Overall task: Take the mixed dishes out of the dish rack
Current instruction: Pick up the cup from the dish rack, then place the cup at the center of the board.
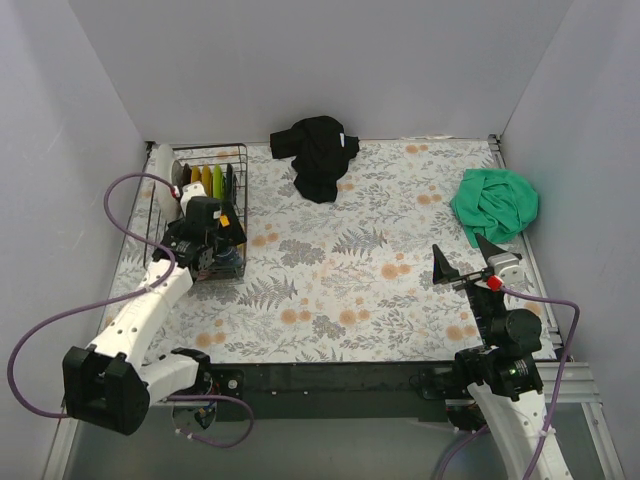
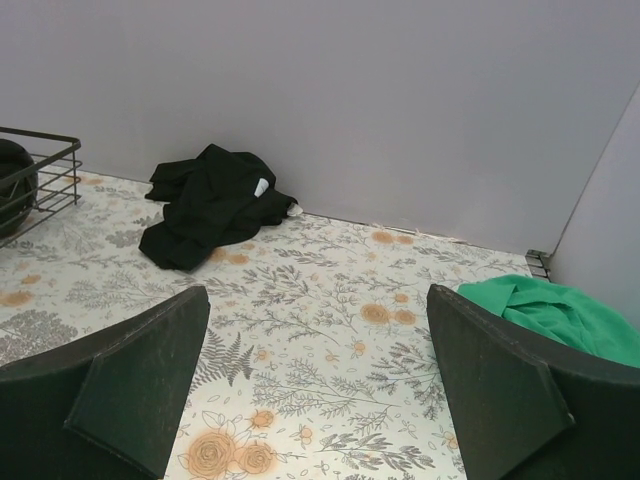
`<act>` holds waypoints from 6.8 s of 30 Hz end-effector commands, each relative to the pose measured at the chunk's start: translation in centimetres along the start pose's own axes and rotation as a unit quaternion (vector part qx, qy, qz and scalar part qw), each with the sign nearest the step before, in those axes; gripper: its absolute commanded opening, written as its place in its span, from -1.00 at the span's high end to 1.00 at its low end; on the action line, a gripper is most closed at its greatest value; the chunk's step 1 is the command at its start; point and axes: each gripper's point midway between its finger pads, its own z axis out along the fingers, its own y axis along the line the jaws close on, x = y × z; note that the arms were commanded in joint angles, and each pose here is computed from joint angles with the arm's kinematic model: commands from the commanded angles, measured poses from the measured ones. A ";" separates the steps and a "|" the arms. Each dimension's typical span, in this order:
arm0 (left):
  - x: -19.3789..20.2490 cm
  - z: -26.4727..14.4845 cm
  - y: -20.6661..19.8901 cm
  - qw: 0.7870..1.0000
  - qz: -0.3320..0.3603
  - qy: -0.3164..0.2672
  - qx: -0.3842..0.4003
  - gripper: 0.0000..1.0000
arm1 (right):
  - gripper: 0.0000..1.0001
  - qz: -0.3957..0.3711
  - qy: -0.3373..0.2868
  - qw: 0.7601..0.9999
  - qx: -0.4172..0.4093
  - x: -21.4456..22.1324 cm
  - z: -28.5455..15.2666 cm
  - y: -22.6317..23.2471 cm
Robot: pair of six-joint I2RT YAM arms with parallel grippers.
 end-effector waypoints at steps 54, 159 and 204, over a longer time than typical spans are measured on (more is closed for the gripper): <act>0.9 3.0 8.4 0.984 -0.031 0.079 -0.159 -0.25 | -0.96 0.005 -0.052 0.998 -0.028 -2.6 -0.6 1.2; -1.6 -9.2 -10.5 0.938 -0.068 -0.088 0.329 -0.96 | 0.97 0.183 0.280 0.858 -0.391 6.5 11.0 21.1; -1.4 -9.1 -3.8 0.968 0.001 -0.149 0.202 -0.96 | 0.71 -0.060 0.672 0.737 -0.038 24.7 17.5 -3.3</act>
